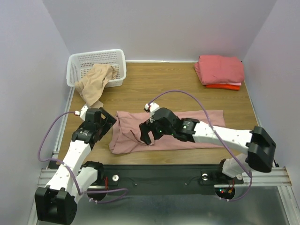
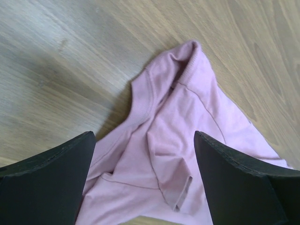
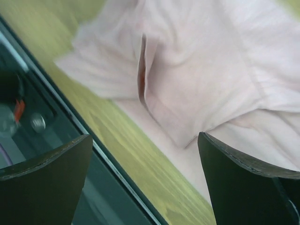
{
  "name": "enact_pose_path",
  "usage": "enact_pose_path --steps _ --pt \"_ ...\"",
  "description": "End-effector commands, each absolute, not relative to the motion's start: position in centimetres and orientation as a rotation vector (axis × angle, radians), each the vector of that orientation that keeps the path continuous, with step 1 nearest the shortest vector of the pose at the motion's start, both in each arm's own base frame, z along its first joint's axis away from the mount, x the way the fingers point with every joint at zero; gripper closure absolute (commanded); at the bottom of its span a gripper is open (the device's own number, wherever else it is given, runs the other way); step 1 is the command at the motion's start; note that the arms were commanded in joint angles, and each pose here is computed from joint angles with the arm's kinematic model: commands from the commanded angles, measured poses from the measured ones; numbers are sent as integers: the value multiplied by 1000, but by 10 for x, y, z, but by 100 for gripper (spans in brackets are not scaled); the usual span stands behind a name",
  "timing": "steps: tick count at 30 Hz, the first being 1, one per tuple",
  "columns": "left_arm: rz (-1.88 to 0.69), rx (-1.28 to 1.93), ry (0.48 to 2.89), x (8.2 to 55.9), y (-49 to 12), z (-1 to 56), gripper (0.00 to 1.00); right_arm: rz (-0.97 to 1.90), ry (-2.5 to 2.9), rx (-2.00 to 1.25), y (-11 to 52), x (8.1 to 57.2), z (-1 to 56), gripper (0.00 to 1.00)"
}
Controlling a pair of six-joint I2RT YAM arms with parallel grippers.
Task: Fold and stack the t-shirts
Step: Fold the tshirt
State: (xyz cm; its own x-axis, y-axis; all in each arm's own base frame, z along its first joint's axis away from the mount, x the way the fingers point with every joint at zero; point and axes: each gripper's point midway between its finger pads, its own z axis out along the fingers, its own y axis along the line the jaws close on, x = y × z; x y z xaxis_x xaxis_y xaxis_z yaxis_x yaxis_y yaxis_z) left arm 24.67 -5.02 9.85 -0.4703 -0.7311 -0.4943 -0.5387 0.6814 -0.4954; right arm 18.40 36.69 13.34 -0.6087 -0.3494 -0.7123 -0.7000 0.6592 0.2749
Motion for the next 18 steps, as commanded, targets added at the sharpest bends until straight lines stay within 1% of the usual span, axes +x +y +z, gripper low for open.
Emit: enact_pose_path --steps 1,2,4,5,6,9,11,12,14,16,18 --pt "-531 -849 2089 263 -71 152 2 626 2141 -450 338 226 183 0" --pt "-558 -822 2076 264 -76 160 1 612 2145 -359 322 243 187 0" --pt "-643 -776 2028 270 -91 184 1 646 2204 -236 299 252 177 0" --pt "-692 -715 2025 269 -107 192 1 632 2201 -126 273 272 180 0" --pt "-737 -679 2009 274 -120 202 1 625 2212 -74 260 279 176 0" --pt "-790 -619 2056 271 -167 206 1 554 2226 84 218 297 164 0" --pt "-800 -569 2106 269 -192 199 1 504 2234 186 189 309 155 0" --pt "-805 -514 2159 268 -215 190 1 490 2243 214 181 312 151 0" --pt "-779 -492 2212 270 -232 176 1 480 2254 263 167 319 146 0" --pt "-715 -463 2299 271 -250 149 1 441 2258 315 146 332 141 0" --pt "-642 -441 2370 273 -258 125 2 421 2258 355 138 339 139 0"
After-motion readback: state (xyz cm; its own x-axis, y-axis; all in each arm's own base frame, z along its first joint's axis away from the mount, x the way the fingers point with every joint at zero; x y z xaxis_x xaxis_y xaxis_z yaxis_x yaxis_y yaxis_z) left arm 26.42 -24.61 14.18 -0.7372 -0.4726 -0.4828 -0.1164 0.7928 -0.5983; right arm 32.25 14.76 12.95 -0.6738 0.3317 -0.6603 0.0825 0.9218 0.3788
